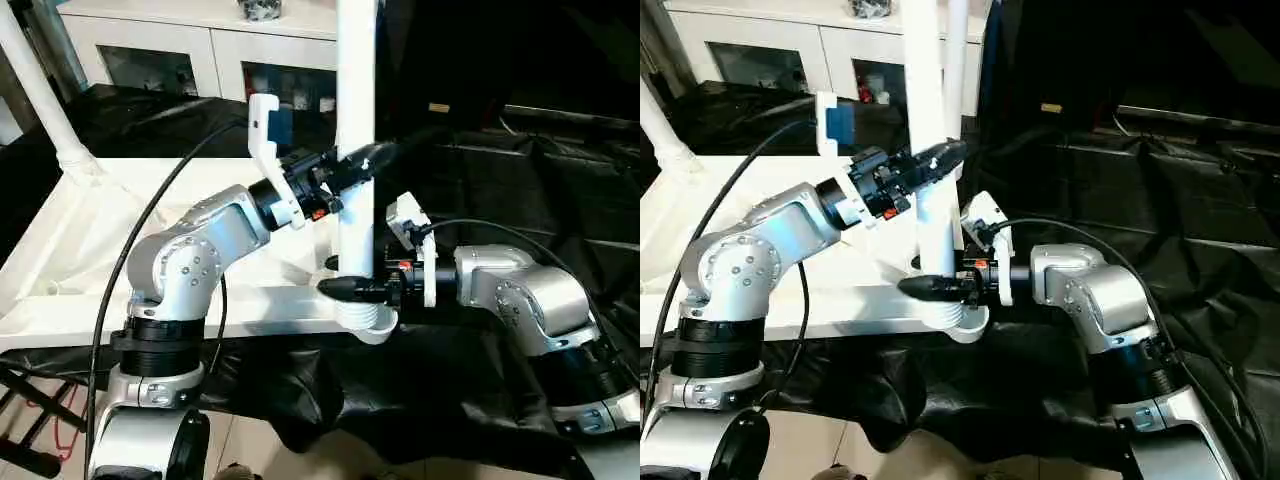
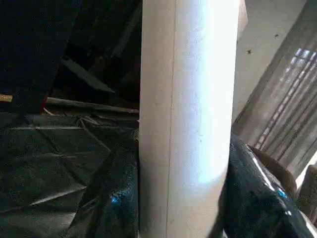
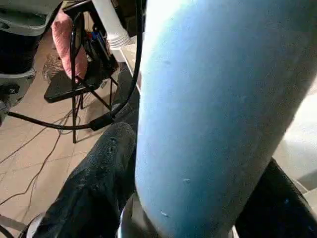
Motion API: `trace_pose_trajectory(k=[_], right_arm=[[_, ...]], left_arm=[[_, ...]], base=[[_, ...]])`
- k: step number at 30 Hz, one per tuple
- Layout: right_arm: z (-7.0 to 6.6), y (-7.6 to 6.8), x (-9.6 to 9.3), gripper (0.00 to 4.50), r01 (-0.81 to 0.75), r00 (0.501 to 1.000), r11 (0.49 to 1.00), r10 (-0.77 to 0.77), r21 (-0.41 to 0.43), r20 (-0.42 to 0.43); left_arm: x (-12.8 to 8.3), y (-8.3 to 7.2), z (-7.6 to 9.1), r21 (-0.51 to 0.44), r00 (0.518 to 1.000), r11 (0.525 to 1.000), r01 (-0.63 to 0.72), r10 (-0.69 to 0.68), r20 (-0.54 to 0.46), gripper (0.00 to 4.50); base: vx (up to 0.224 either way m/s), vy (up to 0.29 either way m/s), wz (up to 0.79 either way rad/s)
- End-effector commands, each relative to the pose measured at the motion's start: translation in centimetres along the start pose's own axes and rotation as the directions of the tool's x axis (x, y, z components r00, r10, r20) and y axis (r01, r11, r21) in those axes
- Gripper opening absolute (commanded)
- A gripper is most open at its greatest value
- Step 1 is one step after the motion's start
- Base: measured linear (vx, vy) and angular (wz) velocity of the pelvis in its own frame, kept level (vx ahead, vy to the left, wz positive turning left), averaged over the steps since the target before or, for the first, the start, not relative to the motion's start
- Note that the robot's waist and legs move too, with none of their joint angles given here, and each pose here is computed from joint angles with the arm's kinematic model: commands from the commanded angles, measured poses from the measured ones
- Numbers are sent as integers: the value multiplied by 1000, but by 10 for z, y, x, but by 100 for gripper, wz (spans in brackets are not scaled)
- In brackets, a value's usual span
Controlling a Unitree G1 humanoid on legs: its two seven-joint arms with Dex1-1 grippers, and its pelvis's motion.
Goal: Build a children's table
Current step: Insert table leg to table base
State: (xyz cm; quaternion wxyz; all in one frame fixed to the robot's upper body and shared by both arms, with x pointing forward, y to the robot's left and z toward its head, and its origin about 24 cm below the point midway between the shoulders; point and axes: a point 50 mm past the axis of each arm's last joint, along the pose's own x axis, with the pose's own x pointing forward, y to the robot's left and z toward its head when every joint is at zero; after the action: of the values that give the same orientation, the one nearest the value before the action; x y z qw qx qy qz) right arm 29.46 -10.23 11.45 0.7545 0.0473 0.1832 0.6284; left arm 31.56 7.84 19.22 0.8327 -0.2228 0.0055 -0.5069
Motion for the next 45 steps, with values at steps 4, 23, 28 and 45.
trace_pose_trajectory(k=[4,23,28,45], right_arm=[[12,-5,-3,336,58,998,998,-58,25,32],[11,-7,-1,336,0,1000,986,2,165,-14],[11,-7,0,309,-8,1000,983,9,184,-7],[9,-5,-2,209,-13,1000,980,14,199,-5]], left_arm=[[-1,-1,8,16,1000,1000,3,-3,6,180],[-2,-12,6,42,993,993,111,-110,-38,180],[-3,-14,4,37,990,991,129,-127,-53,180],[-1,-17,-1,28,985,987,159,-156,-77,180]], base=[[0,0,0],[0,0,0],[0,0,0],[0,0,0]])
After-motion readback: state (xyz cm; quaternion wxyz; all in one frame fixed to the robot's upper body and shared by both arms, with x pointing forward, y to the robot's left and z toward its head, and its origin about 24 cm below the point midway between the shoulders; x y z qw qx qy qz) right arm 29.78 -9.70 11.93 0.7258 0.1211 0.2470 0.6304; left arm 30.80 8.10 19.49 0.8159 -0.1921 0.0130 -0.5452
